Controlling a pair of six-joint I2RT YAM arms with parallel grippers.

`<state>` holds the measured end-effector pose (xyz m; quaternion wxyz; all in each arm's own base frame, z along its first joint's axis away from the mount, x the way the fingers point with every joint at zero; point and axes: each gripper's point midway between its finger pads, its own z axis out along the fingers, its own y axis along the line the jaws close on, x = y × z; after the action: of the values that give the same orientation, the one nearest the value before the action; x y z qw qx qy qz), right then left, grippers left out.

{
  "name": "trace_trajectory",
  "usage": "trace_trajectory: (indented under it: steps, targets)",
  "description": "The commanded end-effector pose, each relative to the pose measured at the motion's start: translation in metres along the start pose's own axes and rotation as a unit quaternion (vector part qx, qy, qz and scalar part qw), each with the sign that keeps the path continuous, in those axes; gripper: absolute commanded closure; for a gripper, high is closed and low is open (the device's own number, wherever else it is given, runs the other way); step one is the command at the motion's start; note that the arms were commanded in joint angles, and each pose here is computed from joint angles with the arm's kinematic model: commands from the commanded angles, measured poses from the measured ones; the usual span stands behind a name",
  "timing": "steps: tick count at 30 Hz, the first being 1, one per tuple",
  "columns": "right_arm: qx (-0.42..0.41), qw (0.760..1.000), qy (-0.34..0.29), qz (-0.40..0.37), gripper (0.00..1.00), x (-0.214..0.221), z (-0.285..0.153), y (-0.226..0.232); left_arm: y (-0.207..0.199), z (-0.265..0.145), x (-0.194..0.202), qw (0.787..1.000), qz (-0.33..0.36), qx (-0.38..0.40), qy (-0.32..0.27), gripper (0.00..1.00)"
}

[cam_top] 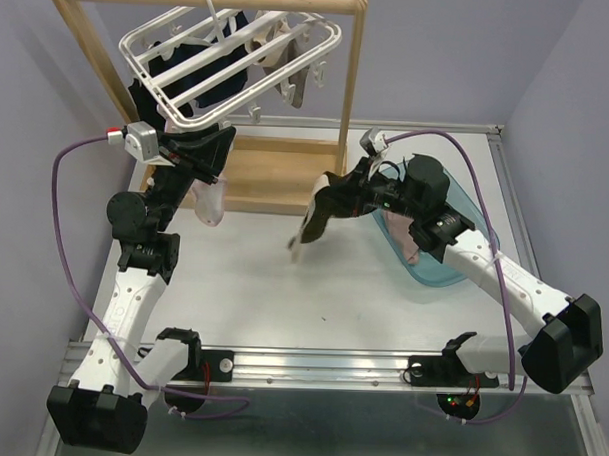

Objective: Remove the underwear clipped to the hanger
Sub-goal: Remove the underwear from the hanger.

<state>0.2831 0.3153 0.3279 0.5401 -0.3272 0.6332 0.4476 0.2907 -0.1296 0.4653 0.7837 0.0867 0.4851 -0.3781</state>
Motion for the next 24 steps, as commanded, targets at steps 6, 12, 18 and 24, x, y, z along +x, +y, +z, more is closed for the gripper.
trace_trajectory:
  steps: [6, 12, 18, 24]
  targets:
    - [-0.001, 0.999, -0.032, -0.037, 0.99, -0.014, -0.009, 0.000, -0.014, -0.004, -0.029, 0.999, 0.031, 0.007, -0.028, 0.63]
    - [-0.005, 0.997, -0.028, -0.067, 1.00, -0.011, -0.015, -0.001, -0.011, -0.013, -0.031, 0.999, 0.037, -0.019, -0.021, 0.39]
    - [-0.001, 0.995, -0.024, -0.099, 0.99, -0.010, -0.021, -0.005, -0.012, -0.022, -0.030, 0.998, 0.052, -0.037, 0.004, 0.25]
    - [0.005, 0.990, -0.022, -0.143, 0.99, -0.013, -0.028, -0.006, -0.010, -0.032, -0.027, 0.995, 0.074, -0.056, 0.038, 0.19]
